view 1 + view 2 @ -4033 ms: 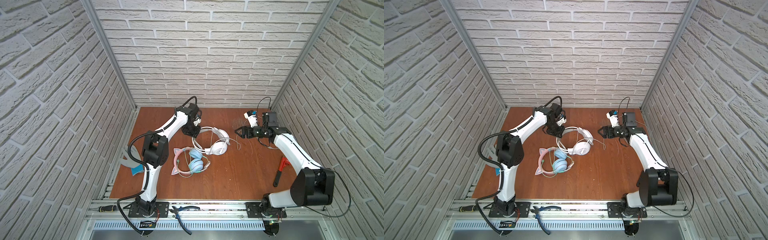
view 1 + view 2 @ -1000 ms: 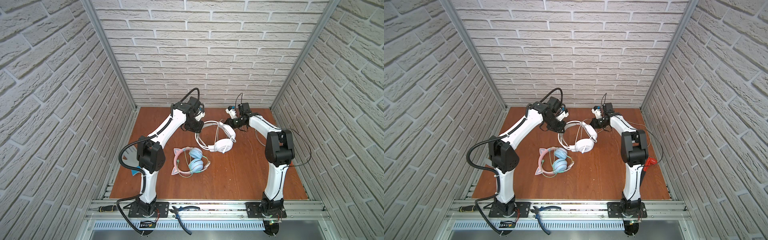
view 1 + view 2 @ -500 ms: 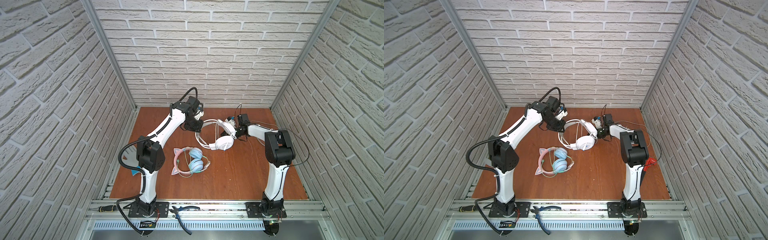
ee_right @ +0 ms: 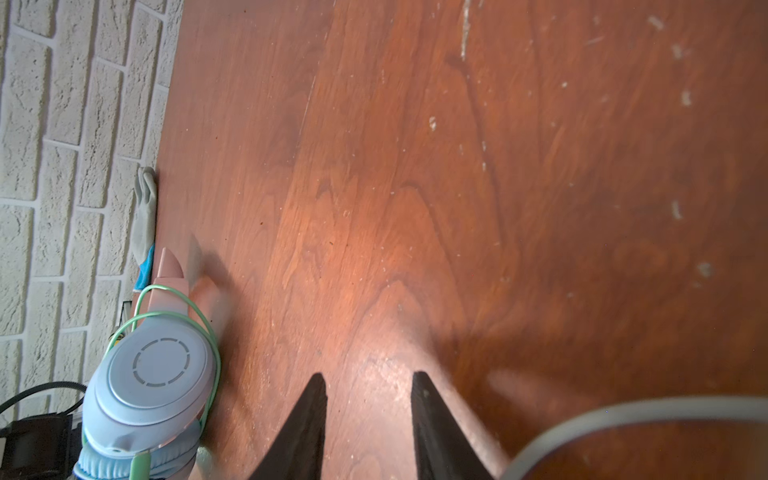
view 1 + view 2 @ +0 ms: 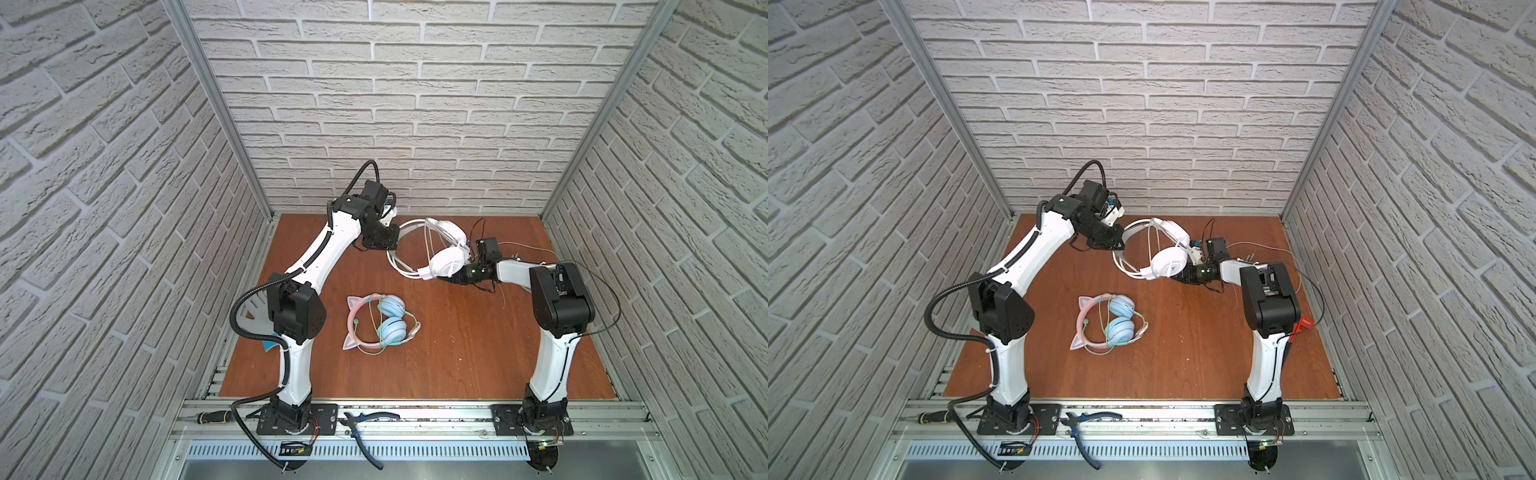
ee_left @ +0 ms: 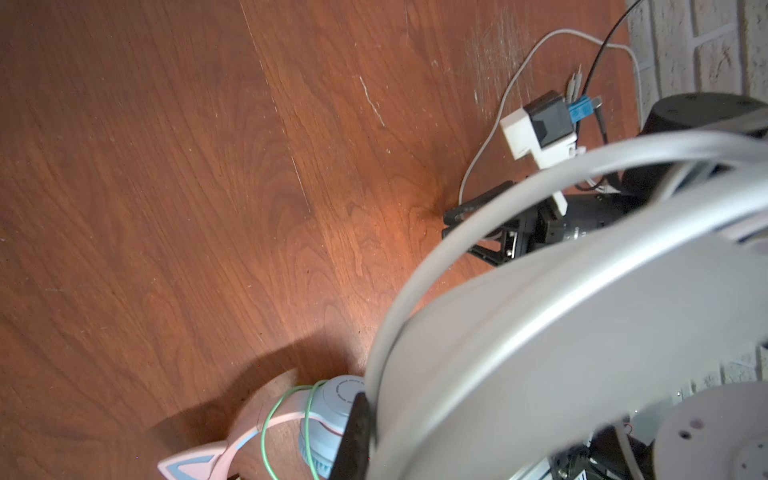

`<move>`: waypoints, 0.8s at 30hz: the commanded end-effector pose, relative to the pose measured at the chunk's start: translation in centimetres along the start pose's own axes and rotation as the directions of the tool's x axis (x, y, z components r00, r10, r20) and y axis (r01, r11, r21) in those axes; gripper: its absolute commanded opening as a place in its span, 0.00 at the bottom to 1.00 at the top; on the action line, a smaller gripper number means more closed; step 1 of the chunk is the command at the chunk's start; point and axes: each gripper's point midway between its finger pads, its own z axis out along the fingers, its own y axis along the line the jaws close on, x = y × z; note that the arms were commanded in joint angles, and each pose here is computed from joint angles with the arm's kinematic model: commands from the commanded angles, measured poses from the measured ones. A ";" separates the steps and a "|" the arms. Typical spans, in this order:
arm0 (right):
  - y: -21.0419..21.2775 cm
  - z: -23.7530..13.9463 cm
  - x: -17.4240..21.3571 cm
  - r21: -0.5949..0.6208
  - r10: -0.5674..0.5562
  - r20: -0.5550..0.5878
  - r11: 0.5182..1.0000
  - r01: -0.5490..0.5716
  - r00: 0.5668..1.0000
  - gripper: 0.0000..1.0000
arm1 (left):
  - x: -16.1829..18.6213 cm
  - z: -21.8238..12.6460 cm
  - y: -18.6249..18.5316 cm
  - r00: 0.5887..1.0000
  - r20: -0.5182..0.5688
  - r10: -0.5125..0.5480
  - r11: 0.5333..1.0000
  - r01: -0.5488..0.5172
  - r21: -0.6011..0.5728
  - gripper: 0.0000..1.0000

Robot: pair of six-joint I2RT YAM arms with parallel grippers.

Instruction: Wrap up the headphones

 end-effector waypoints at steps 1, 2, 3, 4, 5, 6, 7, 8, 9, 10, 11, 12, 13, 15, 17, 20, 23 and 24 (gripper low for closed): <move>2.0 -0.4 -0.5 -0.037 -0.049 0.021 0.998 0.049 0.999 0.36 | -2.9 -1.8 -1.2 0.993 0.111 -0.034 0.997 0.026 0.069 0.00; 2.1 -0.3 -0.1 -0.037 -0.051 0.011 0.998 0.051 0.999 0.37 | -3.1 -2.0 -1.1 0.992 0.121 -0.044 0.997 0.036 0.070 0.00; 2.1 -0.2 0.3 -0.035 -0.048 0.004 0.998 0.048 0.999 0.37 | -3.3 -2.0 -1.0 0.991 0.126 -0.053 0.996 0.044 0.073 0.00; 2.1 0.0 0.8 -0.037 -0.048 -0.005 0.998 0.047 0.999 0.37 | -3.5 -1.9 -0.8 0.989 0.131 -0.061 0.996 0.052 0.074 0.00; 2.1 0.1 1.2 -0.040 -0.047 -0.012 0.998 0.047 0.999 0.37 | -3.8 -1.8 -0.7 0.988 0.136 -0.069 0.995 0.059 0.076 0.00; 2.1 0.2 1.4 -0.041 -0.046 -0.019 0.998 0.045 0.999 0.37 | -3.9 -1.8 -0.6 0.988 0.138 -0.074 0.995 0.063 0.078 0.00; 2.2 0.4 1.7 -0.044 -0.048 -0.027 0.998 0.047 0.998 0.37 | -4.0 -1.7 -0.5 0.987 0.141 -0.080 0.995 0.070 0.076 0.00; 2.3 0.5 2.1 -0.045 -0.049 -0.038 0.998 0.047 0.998 0.37 | -4.1 -1.6 -0.2 0.986 0.142 -0.089 0.994 0.079 0.072 0.00; 2.2 0.5 2.3 -0.042 -0.048 -0.046 0.998 0.047 0.998 0.37 | -4.3 -1.5 -0.1 0.985 0.144 -0.094 0.994 0.084 0.071 0.00; 2.3 0.6 2.7 -0.044 -0.048 -0.055 0.998 0.046 0.997 0.37 | -4.4 -1.6 0.0 0.984 0.147 -0.098 0.994 0.089 0.071 0.00; 2.3 0.7 3.0 -0.046 -0.051 -0.064 0.998 0.048 0.997 0.37 | -4.6 -1.5 0.2 0.983 0.151 -0.105 0.993 0.095 0.071 0.00; 2.3 0.9 3.4 -0.047 -0.052 -0.073 0.998 0.049 0.996 0.37 | -4.8 -1.7 0.3 0.981 0.160 -0.108 0.993 0.097 0.074 0.00; 2.4 1.0 3.7 -0.050 -0.054 -0.081 0.997 0.050 0.995 0.37 | -5.0 -1.7 0.2 0.980 0.165 -0.110 0.992 0.098 0.080 0.00; 3.4 0.4 3.5 -0.062 -0.080 -0.073 0.995 0.076 0.994 0.37 | -5.4 -1.7 0.3 0.978 0.174 -0.112 0.992 0.099 0.082 0.00; 3.7 0.5 3.9 -0.066 -0.092 -0.088 0.994 0.086 0.992 0.37 | -5.7 -1.6 0.7 0.977 0.177 -0.120 0.991 0.108 0.074 0.00; 3.7 0.3 4.3 -0.059 -0.102 -0.103 0.994 0.097 0.989 0.37 | -6.0 -1.2 1.5 0.973 0.185 -0.140 0.990 0.132 0.053 0.00; 4.0 0.1 4.6 -0.059 -0.104 -0.110 0.993 0.098 0.989 0.37 | -6.6 -1.0 2.1 0.966 0.201 -0.161 0.987 0.155 0.045 0.00; 4.1 0.0 4.7 -0.060 -0.106 -0.111 0.993 0.100 0.988 0.37 | -6.8 -0.9 2.3 0.964 0.204 -0.168 0.986 0.162 0.045 0.00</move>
